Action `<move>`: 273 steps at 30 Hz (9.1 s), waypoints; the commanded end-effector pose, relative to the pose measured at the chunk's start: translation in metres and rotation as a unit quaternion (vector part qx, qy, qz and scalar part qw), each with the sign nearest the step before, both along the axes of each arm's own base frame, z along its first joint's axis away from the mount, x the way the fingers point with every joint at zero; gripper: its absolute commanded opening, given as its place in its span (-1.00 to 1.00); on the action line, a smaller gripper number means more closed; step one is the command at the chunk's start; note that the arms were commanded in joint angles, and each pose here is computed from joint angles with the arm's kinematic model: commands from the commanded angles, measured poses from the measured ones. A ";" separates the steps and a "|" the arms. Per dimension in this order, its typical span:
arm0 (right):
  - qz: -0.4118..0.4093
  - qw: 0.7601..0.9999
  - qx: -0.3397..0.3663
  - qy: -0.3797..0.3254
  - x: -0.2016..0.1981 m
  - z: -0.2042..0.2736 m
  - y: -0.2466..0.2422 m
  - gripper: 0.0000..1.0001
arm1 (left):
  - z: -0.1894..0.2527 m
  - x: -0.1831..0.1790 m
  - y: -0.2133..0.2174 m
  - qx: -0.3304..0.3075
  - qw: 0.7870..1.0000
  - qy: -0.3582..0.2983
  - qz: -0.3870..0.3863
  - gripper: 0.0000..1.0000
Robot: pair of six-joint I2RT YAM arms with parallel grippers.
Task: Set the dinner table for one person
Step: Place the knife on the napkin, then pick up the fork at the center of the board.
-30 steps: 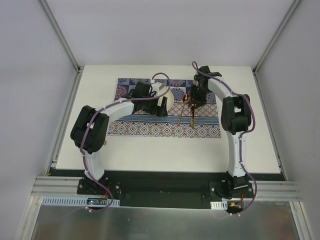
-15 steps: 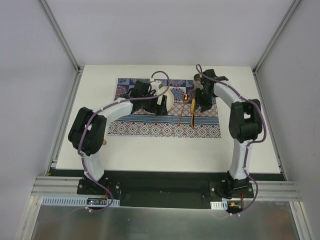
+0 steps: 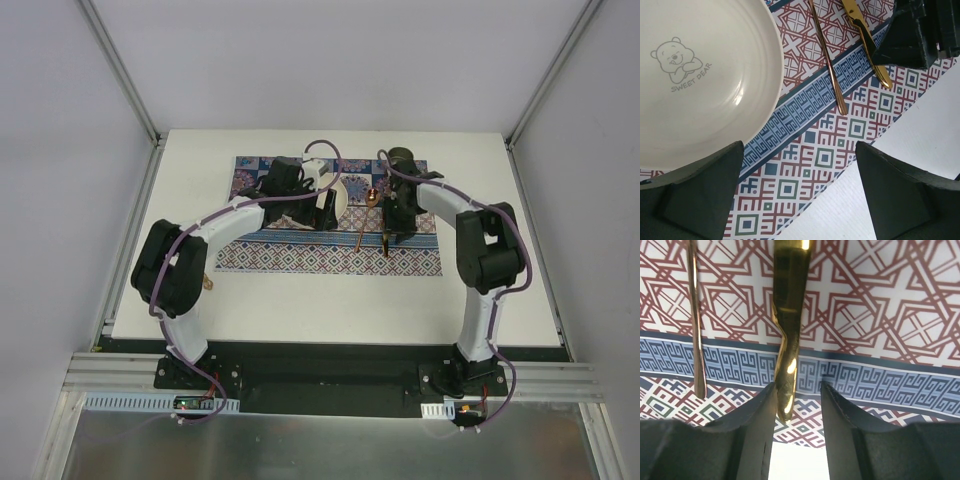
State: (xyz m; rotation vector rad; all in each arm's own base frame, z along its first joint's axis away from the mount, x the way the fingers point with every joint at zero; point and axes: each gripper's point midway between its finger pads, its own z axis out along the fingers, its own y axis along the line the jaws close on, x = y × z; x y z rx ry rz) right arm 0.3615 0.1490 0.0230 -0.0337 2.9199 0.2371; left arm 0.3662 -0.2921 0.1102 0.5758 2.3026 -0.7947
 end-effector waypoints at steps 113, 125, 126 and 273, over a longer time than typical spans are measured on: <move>-0.098 0.990 -0.100 -0.033 0.057 -0.015 0.005 -0.98 | 0.010 0.001 0.002 0.009 1.000 -0.025 -0.006 0.87; -0.164 0.980 -0.098 -0.046 0.066 -0.013 0.000 -0.98 | 0.009 0.001 0.003 0.013 1.000 -0.028 -0.006 0.86; -0.170 0.979 -0.103 -0.048 0.065 -0.013 -0.003 -0.98 | 0.009 0.002 0.002 0.012 1.000 -0.028 -0.005 0.87; 0.033 0.938 0.120 -0.323 -0.087 0.130 -0.010 -0.47 | -0.069 -0.043 0.324 0.068 0.678 0.213 0.700 0.98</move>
